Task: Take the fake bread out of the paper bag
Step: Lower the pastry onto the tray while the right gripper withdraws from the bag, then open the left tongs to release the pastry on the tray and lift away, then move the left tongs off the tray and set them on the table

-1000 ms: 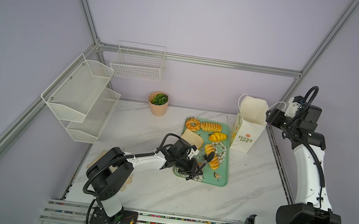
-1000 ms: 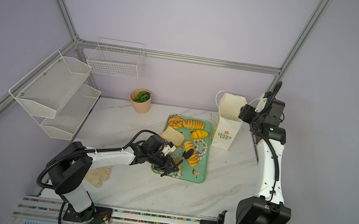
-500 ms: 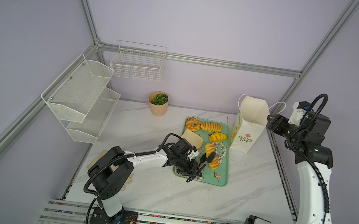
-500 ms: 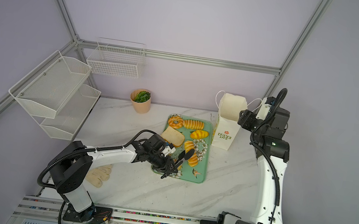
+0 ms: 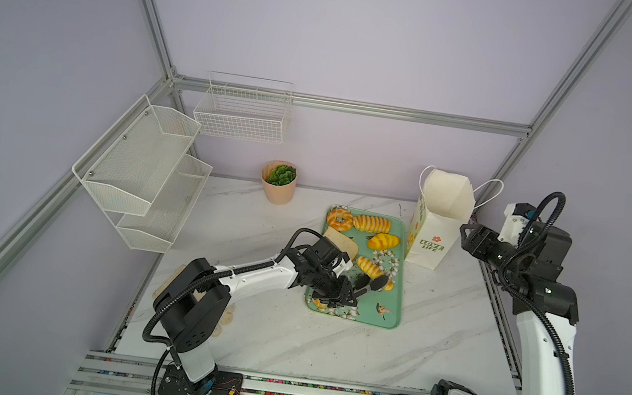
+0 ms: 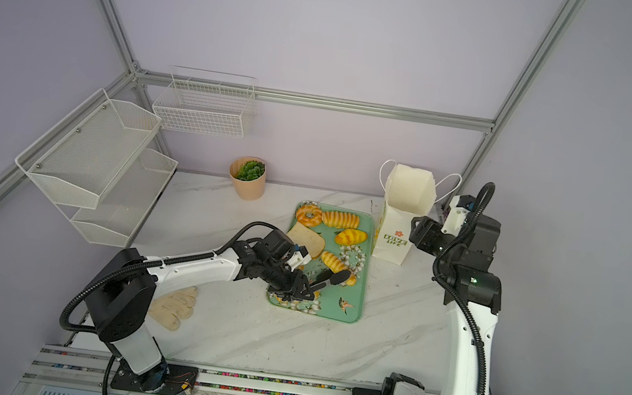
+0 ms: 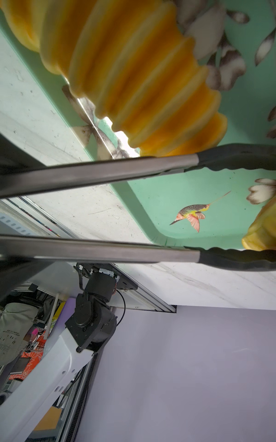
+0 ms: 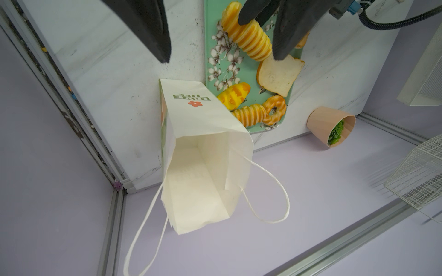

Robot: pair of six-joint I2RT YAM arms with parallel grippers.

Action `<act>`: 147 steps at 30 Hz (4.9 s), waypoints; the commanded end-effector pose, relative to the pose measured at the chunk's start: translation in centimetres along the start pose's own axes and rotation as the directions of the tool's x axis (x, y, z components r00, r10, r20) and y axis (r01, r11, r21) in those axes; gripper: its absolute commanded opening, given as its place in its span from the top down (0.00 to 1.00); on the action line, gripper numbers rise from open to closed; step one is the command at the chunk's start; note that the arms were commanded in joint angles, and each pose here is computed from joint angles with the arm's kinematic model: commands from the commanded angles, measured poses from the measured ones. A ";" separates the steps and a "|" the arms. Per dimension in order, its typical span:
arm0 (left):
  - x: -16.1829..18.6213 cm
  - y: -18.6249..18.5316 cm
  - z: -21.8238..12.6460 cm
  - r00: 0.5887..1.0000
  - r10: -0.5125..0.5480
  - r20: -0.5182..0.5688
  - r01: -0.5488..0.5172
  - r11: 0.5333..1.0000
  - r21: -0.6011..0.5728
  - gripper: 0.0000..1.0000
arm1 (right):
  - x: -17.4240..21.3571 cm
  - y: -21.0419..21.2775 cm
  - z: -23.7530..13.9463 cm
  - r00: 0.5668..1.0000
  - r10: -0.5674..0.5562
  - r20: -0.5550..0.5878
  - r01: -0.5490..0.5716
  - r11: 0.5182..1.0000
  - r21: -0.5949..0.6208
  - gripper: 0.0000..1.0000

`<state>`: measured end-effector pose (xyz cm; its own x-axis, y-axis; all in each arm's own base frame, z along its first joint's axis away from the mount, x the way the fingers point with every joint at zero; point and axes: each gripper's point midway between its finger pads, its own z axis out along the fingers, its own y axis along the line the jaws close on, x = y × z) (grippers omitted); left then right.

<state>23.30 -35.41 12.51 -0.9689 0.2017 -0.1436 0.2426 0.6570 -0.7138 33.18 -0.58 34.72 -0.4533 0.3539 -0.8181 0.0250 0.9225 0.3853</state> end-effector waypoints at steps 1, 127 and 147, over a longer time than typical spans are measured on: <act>-2.4 -5.1 -4.3 0.986 0.122 0.110 -0.130 0.989 0.067 0.58 | 2.0 -0.3 0.0 0.999 0.025 -0.034 -0.025 1.000 -0.004 0.30; -9.2 23.5 -20.2 0.807 0.090 0.583 0.303 0.784 -0.542 0.83 | 9.3 -10.0 6.2 0.889 -0.116 0.442 0.018 0.976 0.219 0.17; -8.6 26.8 -19.8 0.865 0.071 0.496 0.320 0.684 -0.656 0.38 | 10.8 -7.1 8.4 0.822 -0.228 0.521 0.164 0.972 0.167 0.03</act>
<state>37.07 -5.66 5.03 -0.8900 -0.1534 -0.4293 -0.1186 0.9872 -0.1070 35.31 -2.12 16.52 -0.0386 0.1934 -0.9804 0.1122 0.9757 0.1880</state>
